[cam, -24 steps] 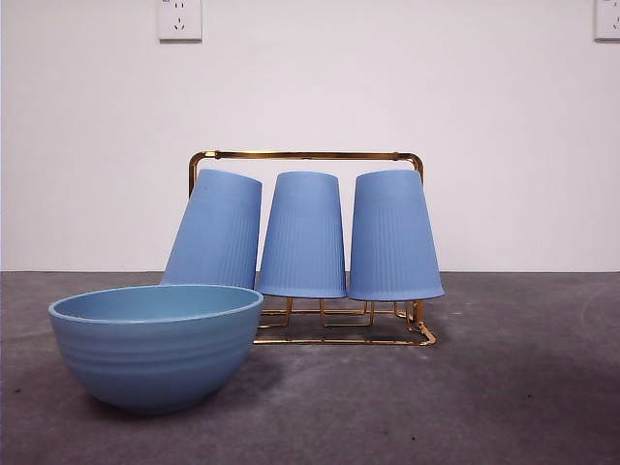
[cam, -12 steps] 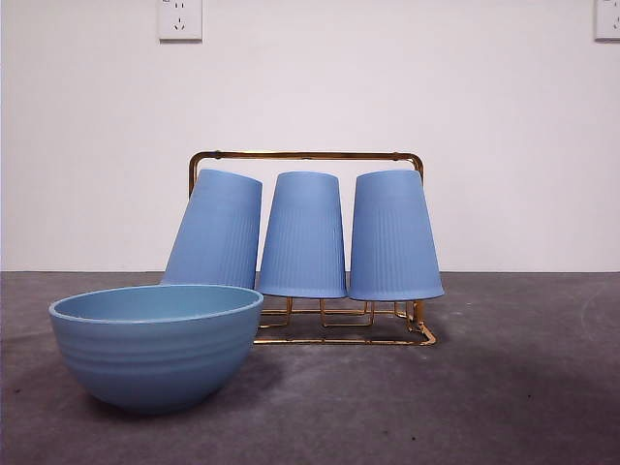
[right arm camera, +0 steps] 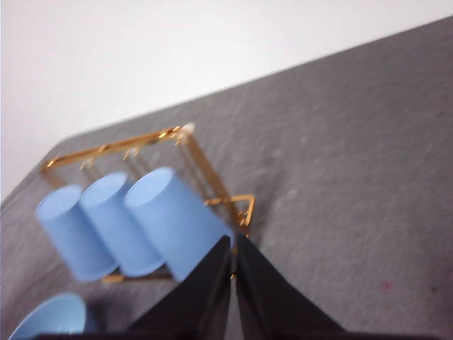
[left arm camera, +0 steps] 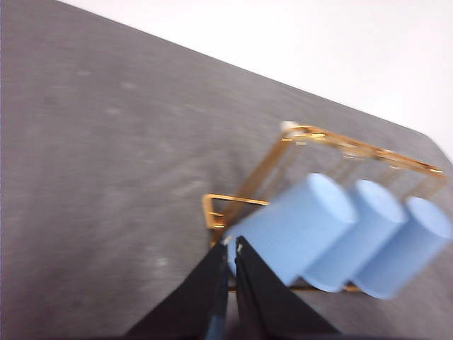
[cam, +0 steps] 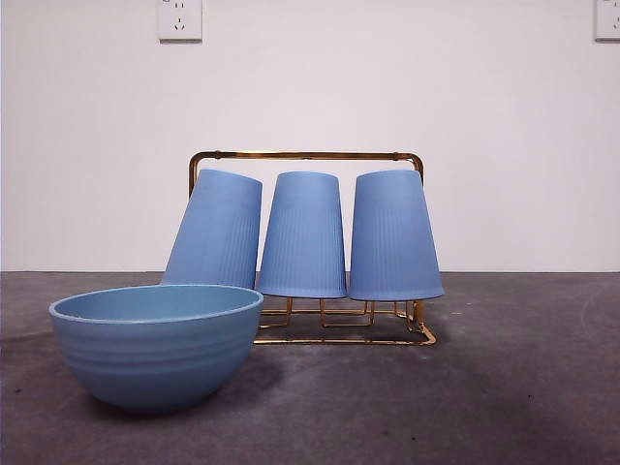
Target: Right arm lift cup from the cupboard, then place it on the right of the bowl
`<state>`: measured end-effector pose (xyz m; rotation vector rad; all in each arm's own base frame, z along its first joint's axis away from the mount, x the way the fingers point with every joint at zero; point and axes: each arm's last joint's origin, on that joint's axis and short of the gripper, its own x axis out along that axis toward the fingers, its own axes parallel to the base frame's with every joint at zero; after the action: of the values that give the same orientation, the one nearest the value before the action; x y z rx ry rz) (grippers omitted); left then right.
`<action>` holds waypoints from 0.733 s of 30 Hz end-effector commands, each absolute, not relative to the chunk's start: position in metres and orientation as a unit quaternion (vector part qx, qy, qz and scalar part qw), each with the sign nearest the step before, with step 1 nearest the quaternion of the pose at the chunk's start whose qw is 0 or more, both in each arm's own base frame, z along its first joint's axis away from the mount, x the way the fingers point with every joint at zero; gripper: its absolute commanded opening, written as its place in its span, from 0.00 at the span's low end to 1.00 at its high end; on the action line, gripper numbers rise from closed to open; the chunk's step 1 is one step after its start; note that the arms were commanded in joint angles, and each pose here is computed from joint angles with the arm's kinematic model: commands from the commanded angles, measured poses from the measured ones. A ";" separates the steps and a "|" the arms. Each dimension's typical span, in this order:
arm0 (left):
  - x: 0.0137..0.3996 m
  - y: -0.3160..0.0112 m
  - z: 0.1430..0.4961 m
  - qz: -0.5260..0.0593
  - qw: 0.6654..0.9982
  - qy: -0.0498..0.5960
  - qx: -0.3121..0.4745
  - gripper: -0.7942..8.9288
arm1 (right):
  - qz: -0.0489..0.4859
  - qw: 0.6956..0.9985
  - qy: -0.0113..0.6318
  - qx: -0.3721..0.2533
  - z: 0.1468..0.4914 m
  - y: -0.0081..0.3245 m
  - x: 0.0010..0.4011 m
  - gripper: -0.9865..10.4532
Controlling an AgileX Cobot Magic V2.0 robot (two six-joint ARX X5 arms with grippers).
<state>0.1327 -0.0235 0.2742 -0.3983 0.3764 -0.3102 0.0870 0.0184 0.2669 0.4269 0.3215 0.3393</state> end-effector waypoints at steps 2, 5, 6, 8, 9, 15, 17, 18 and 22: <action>0.146 -0.032 0.295 -0.217 0.934 0.207 -0.192 0.10 | 0.187 0.948 0.192 0.173 0.283 0.021 0.094 0.10; 0.158 -0.039 0.303 -0.267 0.913 0.243 -0.190 0.10 | 0.211 0.939 0.229 0.146 0.293 0.024 0.101 0.10; 0.161 -0.042 0.305 -0.282 0.905 0.255 -0.190 0.10 | 0.223 0.935 0.239 0.138 0.296 0.025 0.104 0.10; 0.166 -0.048 0.307 -0.314 0.888 0.280 -0.187 0.10 | 0.255 0.924 0.260 0.118 0.302 0.028 0.109 0.10; 0.169 -0.050 0.307 -0.329 0.880 0.291 -0.183 0.10 | 0.275 0.917 0.267 0.108 0.304 0.030 0.112 0.10; 0.174 -0.065 0.307 -0.402 0.844 0.329 -0.132 0.10 | 0.368 0.883 0.284 0.066 0.309 0.043 0.125 0.10; 0.174 -0.069 0.306 -0.415 0.839 0.333 -0.111 0.10 | 0.390 0.873 0.287 0.062 0.308 0.046 0.127 0.10; 0.175 -0.070 0.305 -0.421 0.839 0.331 -0.100 0.10 | 0.397 0.869 0.289 0.061 0.307 0.047 0.128 0.10; 0.177 -0.072 0.305 -0.433 0.841 0.315 -0.074 0.10 | 0.401 0.866 0.292 0.058 0.306 0.049 0.130 0.10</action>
<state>0.1746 -0.0699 0.2987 -0.2123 0.7186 -0.8795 0.1289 0.0478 0.3011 0.1457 0.6371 0.8232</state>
